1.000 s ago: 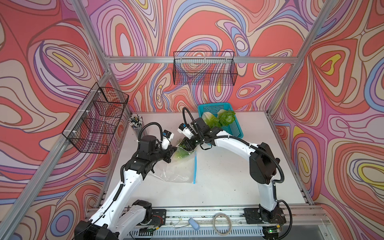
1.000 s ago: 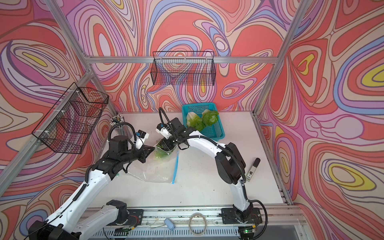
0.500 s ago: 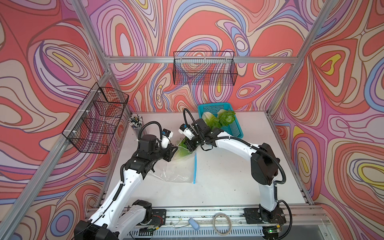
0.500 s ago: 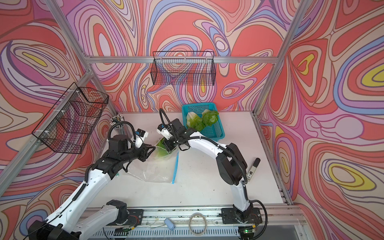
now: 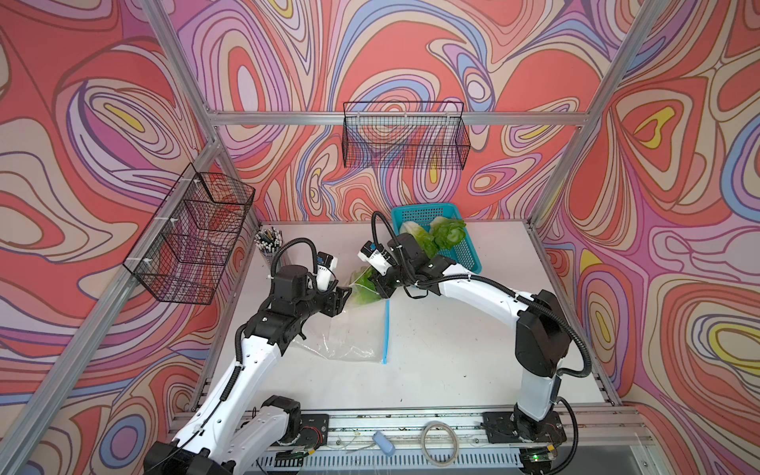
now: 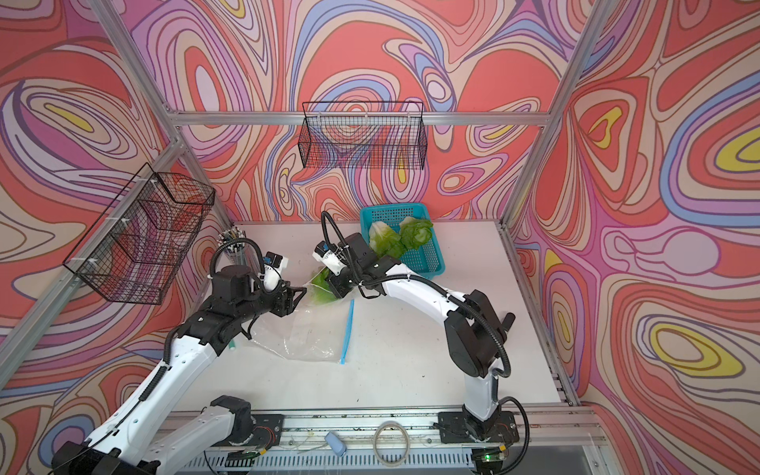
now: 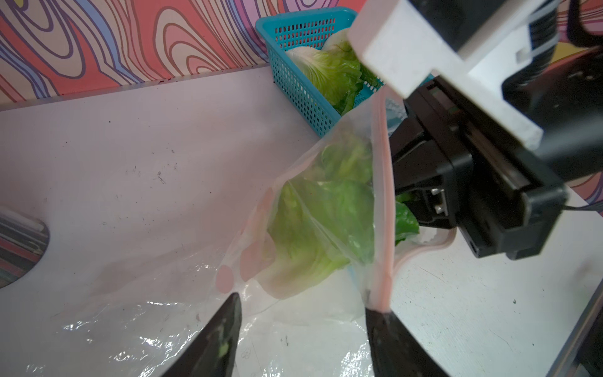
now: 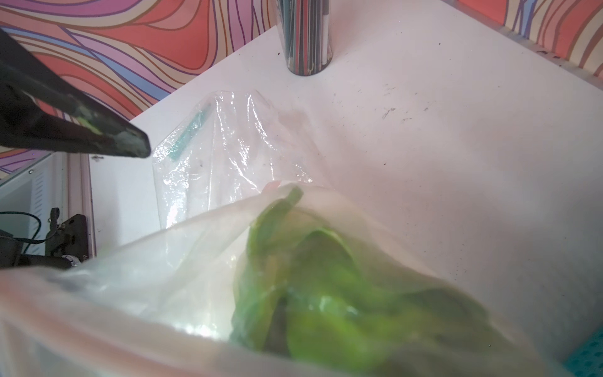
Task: Open the zip-top bag and take out the chinese cabbages
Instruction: Pick up the Chinese cabbage from the zipper food storage bag.
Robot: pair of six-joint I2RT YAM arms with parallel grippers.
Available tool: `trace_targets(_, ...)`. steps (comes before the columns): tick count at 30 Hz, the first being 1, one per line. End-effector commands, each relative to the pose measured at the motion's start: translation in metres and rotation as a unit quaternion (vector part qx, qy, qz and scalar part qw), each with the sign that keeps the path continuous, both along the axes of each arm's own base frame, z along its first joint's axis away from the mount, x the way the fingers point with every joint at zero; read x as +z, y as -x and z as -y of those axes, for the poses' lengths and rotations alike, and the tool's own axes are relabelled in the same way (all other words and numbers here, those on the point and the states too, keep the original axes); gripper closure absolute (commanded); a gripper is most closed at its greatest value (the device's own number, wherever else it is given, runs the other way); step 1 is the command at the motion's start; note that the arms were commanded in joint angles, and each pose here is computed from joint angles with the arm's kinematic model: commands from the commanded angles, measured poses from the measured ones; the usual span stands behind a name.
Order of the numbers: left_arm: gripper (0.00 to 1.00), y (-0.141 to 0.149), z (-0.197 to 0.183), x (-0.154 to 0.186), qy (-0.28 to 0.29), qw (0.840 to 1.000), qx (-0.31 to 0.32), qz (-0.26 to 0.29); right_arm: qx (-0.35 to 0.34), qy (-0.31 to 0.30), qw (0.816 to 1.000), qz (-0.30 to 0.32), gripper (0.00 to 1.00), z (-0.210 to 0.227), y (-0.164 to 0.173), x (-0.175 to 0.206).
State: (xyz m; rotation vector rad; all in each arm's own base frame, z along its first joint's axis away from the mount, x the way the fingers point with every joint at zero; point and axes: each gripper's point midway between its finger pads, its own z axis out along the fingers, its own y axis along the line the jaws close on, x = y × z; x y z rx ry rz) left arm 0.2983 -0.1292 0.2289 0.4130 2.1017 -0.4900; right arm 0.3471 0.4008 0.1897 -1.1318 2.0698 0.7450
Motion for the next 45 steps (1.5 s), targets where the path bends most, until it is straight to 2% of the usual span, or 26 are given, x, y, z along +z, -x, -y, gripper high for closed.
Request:
trace_targets(1,0.35,0.003,-0.003,0.017,-0.001,1.000,0.004,0.021,-0.010,-0.008,0.999,0.044,1.00,0.007,-0.006,0.021)
trace_targets(5,0.31,0.006,-0.007,0.023,-0.002,0.999,0.009,0.038,-0.022,-0.014,0.998,0.053,1.00,0.012,-0.010,0.026)
trace_targets(9,0.29,0.002,-0.020,0.028,0.004,0.998,0.040,0.044,-0.020,-0.034,0.997,0.069,1.00,0.014,-0.008,0.039)
trace_targets(11,0.30,-0.003,-0.027,0.030,0.020,0.998,0.058,0.034,-0.008,-0.040,0.997,0.071,1.00,0.013,-0.004,0.039)
trace_targets(15,0.29,-0.019,-0.041,0.039,0.088,0.992,0.085,-0.003,0.021,-0.053,0.995,0.088,1.00,0.013,0.006,0.057)
trace_targets(17,0.28,-0.028,-0.044,0.044,0.139,0.986,0.090,-0.023,0.037,-0.057,0.993,0.092,1.00,0.012,0.012,0.061)
trace_targets(21,0.26,-0.048,-0.049,0.049,0.261,0.961,0.072,-0.059,0.064,-0.067,0.990,0.107,1.00,0.011,0.021,0.072)
trace_targets(28,0.23,-0.063,-0.043,0.032,0.346,0.927,0.030,-0.144,0.103,-0.084,0.982,0.134,1.00,0.013,0.036,0.094)
trace_targets(31,0.21,-0.065,-0.041,0.028,0.371,0.913,0.013,-0.168,0.115,-0.084,0.980,0.137,1.00,0.013,0.040,0.099)
trace_targets(33,0.14,-0.066,-0.041,0.025,0.377,0.908,0.007,-0.182,0.122,-0.085,0.979,0.139,1.00,0.012,0.042,0.101)
trace_targets(38,0.06,-0.067,-0.041,0.005,0.380,0.897,0.009,-0.228,0.134,-0.089,0.977,0.141,1.00,0.011,0.045,0.105)
trace_targets(41,0.04,-0.067,-0.040,-0.007,0.374,0.891,0.013,-0.255,0.138,-0.093,0.975,0.146,1.00,0.011,0.047,0.109)
trace_targets(45,0.01,-0.068,-0.038,-0.018,0.389,0.877,0.011,-0.283,0.146,-0.101,0.972,0.154,1.00,0.010,0.050,0.116)
